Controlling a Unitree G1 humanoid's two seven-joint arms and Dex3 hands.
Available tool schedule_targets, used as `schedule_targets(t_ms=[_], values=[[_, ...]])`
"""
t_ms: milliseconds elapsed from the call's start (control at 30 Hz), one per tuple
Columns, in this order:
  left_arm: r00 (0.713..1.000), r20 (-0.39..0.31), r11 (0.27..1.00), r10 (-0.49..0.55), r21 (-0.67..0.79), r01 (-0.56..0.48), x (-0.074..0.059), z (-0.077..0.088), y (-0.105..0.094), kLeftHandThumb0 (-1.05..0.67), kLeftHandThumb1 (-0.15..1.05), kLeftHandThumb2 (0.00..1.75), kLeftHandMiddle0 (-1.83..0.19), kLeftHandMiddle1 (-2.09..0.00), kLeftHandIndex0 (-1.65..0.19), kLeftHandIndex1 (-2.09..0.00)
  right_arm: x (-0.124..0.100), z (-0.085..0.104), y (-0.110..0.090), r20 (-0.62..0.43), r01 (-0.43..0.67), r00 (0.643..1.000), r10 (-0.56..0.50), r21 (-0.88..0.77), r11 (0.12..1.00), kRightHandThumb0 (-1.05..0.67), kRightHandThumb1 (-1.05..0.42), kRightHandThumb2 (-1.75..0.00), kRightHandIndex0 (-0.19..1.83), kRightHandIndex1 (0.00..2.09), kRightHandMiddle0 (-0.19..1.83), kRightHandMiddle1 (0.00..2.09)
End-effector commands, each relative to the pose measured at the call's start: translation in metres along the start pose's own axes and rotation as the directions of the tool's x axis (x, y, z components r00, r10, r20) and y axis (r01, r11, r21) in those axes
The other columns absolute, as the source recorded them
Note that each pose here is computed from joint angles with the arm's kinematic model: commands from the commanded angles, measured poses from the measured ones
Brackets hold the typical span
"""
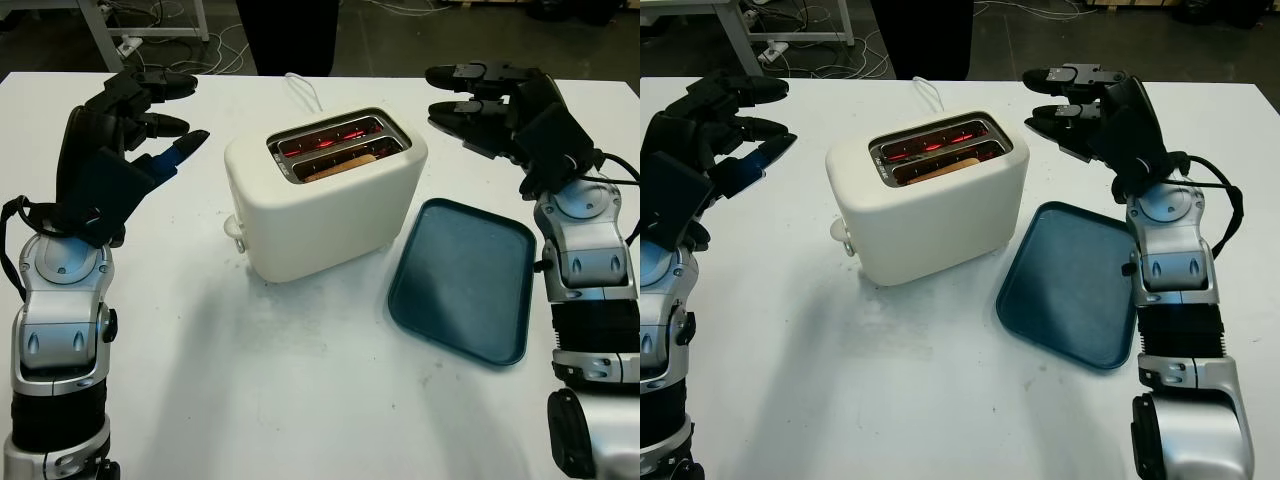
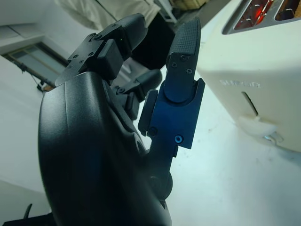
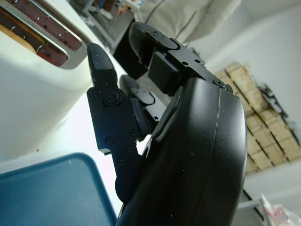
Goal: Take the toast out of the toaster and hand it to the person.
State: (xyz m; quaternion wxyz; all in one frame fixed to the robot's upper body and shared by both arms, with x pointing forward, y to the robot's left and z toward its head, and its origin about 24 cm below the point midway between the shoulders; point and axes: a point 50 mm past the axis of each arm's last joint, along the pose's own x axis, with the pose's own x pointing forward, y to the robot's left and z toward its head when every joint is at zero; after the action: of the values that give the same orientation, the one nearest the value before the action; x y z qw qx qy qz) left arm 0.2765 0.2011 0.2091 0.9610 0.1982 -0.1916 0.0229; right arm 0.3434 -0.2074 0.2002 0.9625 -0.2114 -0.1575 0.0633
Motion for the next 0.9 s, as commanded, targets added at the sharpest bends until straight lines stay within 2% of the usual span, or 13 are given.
schedule_targets(t_ms=[0,867], values=[[1.000,-0.016,1.000,0.026,-0.004,-0.026,-0.0021,0.0006,0.0008,-0.51,0.92,0.10,-0.38,-0.94,-0.41,-0.61,-0.0039,-0.0023,-0.0022,-0.017,0.012,1.000,-0.012,0.023,1.000,-0.32,-0.88,-0.01,0.76,0.04,0.74,0.00],[1.000,-0.008,1.000,0.029,-0.002,-0.029,-0.0010,0.0028,0.0005,-0.51,0.92,0.10,-0.36,-0.94,-0.41,-0.59,-0.0005,0.0008,0.0009,-0.012,-0.001,1.000,0.002,0.026,1.000,-0.33,-0.86,0.00,0.79,0.04,0.74,0.01]])
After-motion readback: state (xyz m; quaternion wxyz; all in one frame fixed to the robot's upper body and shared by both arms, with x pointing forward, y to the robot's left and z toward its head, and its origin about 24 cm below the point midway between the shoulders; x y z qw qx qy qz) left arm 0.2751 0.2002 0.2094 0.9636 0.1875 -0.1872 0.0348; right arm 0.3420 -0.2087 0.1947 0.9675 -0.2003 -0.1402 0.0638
